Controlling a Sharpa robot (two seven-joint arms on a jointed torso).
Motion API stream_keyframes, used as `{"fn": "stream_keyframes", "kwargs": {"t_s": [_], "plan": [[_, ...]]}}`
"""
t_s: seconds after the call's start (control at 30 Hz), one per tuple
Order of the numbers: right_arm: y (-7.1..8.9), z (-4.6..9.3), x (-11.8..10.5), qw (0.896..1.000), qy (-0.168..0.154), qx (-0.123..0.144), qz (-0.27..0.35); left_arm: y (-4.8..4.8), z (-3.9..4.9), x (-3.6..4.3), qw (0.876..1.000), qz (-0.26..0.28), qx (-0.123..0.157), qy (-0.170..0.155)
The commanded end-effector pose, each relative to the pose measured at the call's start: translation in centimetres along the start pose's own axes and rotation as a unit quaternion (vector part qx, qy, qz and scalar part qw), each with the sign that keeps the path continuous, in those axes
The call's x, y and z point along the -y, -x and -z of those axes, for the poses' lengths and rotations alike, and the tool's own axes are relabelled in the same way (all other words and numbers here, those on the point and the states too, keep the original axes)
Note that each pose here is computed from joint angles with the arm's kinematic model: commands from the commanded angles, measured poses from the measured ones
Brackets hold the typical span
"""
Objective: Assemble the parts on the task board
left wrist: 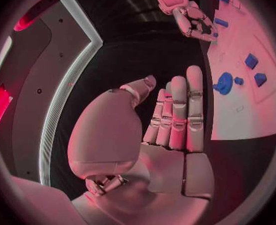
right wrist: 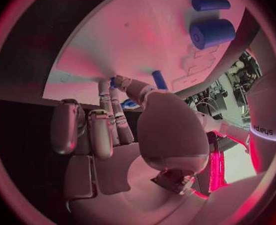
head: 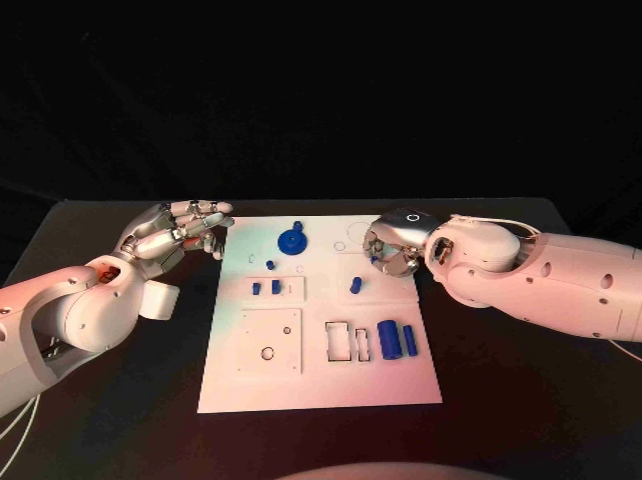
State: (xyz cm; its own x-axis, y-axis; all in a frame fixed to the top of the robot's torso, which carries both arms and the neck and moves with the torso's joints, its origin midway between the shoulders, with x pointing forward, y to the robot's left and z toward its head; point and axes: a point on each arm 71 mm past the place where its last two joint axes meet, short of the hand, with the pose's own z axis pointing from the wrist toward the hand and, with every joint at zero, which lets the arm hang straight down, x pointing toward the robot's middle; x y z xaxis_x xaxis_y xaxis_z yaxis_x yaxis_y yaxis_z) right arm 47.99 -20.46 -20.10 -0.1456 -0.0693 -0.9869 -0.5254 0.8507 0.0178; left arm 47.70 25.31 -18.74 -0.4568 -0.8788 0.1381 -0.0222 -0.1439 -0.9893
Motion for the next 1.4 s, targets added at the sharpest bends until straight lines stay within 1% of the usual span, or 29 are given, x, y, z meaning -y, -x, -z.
{"fn": "stream_keyframes", "kwargs": {"t_s": [0.03,0.37,0.5,0.83,1.13,1.4], "plan": [[-2.2,0.2,-0.6,0.998,0.001,-0.063,0.023,-0.09,0.00,0.05,1.000,-0.002,-0.001,-0.003],[-2.5,0.0,-1.0,0.997,0.001,-0.075,0.034,-0.11,0.02,0.05,1.000,-0.002,-0.001,-0.002],[-2.5,0.0,-1.2,0.997,0.000,-0.072,0.039,-0.13,0.02,0.05,1.000,-0.003,-0.002,-0.002],[-2.0,0.2,-1.4,0.999,0.000,-0.030,0.038,-0.15,0.03,0.05,1.000,-0.005,-0.002,-0.002],[-1.6,0.3,-1.3,0.999,0.001,-0.005,0.033,-0.15,0.01,0.02,1.000,-0.005,-0.002,-0.001],[-1.1,0.7,-1.2,1.000,0.004,0.018,0.025,-0.11,-0.01,-0.03,1.000,-0.005,-0.002,0.001]]}}
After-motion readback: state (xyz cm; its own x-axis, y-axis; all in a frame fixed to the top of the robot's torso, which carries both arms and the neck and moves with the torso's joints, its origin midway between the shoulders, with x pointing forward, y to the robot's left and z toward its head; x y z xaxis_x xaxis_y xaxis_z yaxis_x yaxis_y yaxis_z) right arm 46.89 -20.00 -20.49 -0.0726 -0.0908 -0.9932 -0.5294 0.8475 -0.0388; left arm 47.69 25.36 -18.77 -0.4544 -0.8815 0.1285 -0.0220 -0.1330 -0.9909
